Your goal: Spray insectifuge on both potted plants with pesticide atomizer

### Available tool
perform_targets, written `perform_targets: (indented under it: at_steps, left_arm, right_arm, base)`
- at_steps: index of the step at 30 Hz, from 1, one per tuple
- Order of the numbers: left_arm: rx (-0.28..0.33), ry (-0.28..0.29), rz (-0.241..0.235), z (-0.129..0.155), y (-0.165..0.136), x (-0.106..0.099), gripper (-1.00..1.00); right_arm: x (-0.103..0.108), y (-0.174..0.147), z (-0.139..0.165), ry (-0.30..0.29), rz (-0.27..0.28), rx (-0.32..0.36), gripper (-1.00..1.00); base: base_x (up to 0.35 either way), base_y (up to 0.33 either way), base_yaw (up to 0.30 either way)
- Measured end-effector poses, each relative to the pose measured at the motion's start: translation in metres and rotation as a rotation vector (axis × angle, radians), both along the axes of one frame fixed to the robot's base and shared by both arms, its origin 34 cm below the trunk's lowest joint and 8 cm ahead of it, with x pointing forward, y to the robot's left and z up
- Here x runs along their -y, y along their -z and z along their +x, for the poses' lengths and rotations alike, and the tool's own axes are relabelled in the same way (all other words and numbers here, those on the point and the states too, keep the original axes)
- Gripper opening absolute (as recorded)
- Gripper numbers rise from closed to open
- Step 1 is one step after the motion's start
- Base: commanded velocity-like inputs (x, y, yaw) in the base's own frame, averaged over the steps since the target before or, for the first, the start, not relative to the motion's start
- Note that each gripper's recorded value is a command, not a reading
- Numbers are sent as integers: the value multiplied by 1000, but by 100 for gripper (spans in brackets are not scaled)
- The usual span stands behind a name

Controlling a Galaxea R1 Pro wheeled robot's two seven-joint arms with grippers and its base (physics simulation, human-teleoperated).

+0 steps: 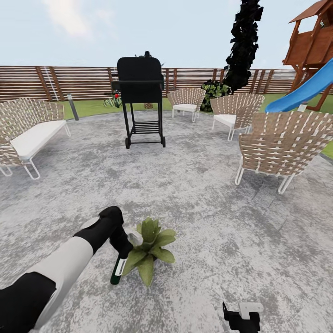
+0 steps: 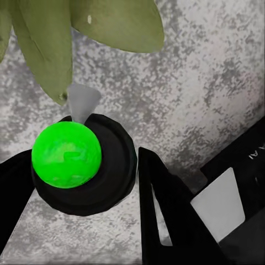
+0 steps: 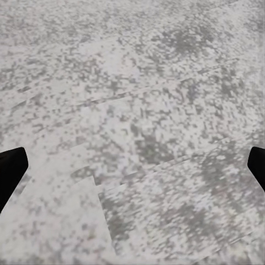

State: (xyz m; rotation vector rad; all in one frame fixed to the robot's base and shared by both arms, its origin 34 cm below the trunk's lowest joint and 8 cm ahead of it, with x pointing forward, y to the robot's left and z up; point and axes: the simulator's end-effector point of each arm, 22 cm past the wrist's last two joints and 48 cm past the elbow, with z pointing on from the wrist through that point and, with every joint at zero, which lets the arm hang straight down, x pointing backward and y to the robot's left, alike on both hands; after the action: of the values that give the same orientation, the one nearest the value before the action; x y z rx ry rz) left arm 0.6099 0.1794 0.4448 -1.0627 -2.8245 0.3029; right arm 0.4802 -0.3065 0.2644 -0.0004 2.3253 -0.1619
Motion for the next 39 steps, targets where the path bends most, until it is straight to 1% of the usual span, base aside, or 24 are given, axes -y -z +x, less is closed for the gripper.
perform_targets:
  at_steps: [7,10,11,14,17,20,25,27,30,33,35,39]
  left_arm:
    - [-22,4,14,-10,7,-8,-100]
    - [-63,-10,28,-21,17,-15,-100]
    - [-95,-19,48,-32,25,-24,-100]
    - [-153,-32,65,-56,42,-33,-100]
    - [-179,-37,73,-68,50,-38,-100]
    - [-184,-52,75,-70,51,-45,-100]
    - [-187,-57,77,-72,53,-46,-100]
    - [-174,-65,64,-70,53,-39,-100]
    - [-161,-97,27,-63,49,-30,-100]
    - [-157,-102,14,-61,48,-25,-100]
    - [-161,-101,18,-63,50,-26,-100]
    - [-185,-103,63,-86,69,-41,-100]
  right_arm:
    - [0,0,0,0,0,0,100]
    - [0,0,0,0,-1,0,100]
    - [0,0,0,0,-1,0,100]
    - [1,0,0,0,-1,0,100]
    - [1,0,0,0,-1,0,100]
    - [1,0,0,-1,0,0,100]
    - [0,0,0,-6,1,-2,100]
    - [-1,0,0,-7,1,-1,100]
    - [-1,0,0,-7,1,-2,100]
    - [-1,0,-1,-7,1,-2,100]
    - [-1,0,-1,-7,1,-2,100]
    - [-1,1,-1,-7,1,-2,100]
  base:
    - [0,0,-168]
    - [0,0,-15]
    - [0,0,-4]
    - [0,0,-1]
    - [0,0,0]
    - [0,0,0]
    - [0,0,0]
    - [0,0,0]
    - [0,0,0]
    - [0,0,0]
    - [0,0,0]
    - [0,0,0]
